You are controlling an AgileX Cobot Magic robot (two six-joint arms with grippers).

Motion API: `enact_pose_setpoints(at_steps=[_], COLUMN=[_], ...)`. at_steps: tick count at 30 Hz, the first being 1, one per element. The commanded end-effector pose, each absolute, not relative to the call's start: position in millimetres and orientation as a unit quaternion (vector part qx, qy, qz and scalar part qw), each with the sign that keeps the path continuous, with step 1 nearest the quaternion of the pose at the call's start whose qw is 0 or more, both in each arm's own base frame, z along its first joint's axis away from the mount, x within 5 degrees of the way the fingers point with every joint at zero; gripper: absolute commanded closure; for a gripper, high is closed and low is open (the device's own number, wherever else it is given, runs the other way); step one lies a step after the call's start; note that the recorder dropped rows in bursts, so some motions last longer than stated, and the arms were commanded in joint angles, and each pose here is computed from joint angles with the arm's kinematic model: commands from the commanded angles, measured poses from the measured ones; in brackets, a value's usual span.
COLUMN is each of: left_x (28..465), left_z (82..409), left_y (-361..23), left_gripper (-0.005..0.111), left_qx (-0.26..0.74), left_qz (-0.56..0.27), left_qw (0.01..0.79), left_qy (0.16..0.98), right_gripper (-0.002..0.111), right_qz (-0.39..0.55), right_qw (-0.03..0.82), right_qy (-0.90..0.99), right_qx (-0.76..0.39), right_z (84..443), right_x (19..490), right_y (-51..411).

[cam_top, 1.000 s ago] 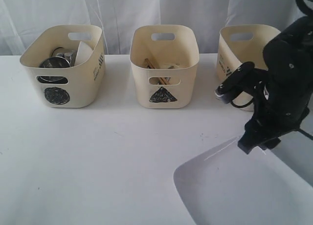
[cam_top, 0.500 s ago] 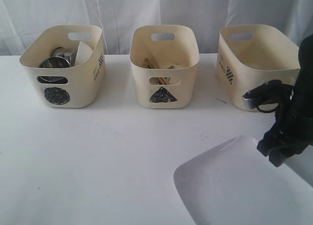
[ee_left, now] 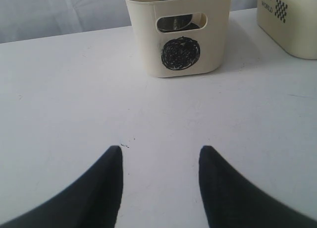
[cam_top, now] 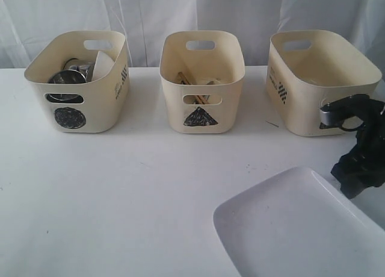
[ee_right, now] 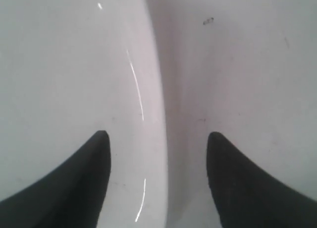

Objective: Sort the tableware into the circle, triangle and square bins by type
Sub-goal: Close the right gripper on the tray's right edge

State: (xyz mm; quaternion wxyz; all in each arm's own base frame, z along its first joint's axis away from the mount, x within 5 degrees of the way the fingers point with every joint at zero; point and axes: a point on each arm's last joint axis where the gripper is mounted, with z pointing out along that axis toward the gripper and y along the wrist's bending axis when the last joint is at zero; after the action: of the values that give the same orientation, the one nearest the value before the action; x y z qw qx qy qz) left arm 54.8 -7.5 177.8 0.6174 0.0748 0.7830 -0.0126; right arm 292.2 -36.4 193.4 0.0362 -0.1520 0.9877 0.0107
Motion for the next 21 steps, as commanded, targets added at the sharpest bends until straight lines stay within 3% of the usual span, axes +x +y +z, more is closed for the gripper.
enact_pose_setpoints(at_steps=[1,21], left_x=[54.7,54.7], left_z=[177.7,177.7], left_y=[-7.5,-7.5], left_gripper=[0.054,0.054], left_qx=[0.069,0.069], left_qz=[-0.016,-0.016], left_qw=[0.621,0.621], left_qy=[0.781,0.781], right_gripper=[0.054,0.054], right_qz=[0.032,0.127], right_qw=[0.047,-0.034], right_qy=[0.989,0.980], right_qx=[-0.135,-0.151], right_z=[191.8,138.4], right_x=[293.8,299.3], right_y=[-42.9,-38.5])
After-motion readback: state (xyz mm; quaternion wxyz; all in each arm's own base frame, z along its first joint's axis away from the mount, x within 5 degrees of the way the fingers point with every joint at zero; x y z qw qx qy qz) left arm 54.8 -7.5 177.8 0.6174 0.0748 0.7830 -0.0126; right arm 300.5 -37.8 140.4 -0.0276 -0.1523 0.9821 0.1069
